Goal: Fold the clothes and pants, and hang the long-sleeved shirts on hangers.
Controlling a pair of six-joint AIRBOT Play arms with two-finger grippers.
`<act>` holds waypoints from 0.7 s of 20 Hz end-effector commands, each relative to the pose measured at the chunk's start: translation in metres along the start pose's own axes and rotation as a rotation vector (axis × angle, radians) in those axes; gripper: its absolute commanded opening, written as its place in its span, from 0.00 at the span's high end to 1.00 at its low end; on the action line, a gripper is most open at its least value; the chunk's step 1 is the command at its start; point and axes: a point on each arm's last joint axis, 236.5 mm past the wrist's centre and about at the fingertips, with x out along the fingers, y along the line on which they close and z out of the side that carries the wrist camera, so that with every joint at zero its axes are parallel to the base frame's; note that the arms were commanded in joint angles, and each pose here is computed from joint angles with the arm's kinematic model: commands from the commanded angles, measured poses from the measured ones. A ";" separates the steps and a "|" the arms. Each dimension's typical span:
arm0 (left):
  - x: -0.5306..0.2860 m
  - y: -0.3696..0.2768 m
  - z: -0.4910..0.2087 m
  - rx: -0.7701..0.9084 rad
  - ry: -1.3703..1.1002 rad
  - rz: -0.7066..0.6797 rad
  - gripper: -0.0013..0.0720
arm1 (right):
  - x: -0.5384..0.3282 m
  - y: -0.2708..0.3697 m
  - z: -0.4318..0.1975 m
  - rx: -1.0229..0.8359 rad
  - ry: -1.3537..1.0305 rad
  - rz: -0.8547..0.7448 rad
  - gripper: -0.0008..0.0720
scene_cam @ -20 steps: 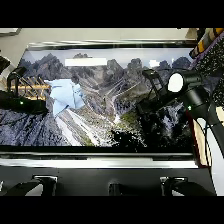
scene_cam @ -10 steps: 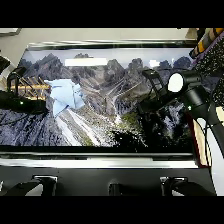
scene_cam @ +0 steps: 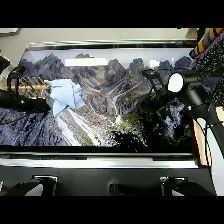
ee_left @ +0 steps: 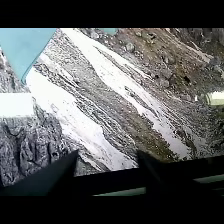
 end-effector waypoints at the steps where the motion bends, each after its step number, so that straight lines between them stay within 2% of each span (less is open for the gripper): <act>1: 0.007 0.013 0.022 -0.098 -0.062 0.045 0.11 | 0.000 0.001 0.000 -0.001 -0.001 0.001 0.94; 4: 0.038 0.042 0.063 -0.103 -0.093 0.129 0.11 | 0.000 0.001 0.000 -0.001 0.000 0.001 0.94; 8: 0.125 0.082 0.084 -0.132 -0.006 0.209 0.09 | 0.000 0.000 0.000 -0.001 -0.001 0.000 0.94; 10: 0.164 0.094 0.086 -0.139 0.031 0.216 0.06 | 0.000 0.000 0.000 -0.001 -0.001 0.000 0.94; 14: 0.193 0.098 0.099 -0.188 0.038 0.205 0.08 | 0.000 0.001 0.000 0.000 -0.001 0.001 0.94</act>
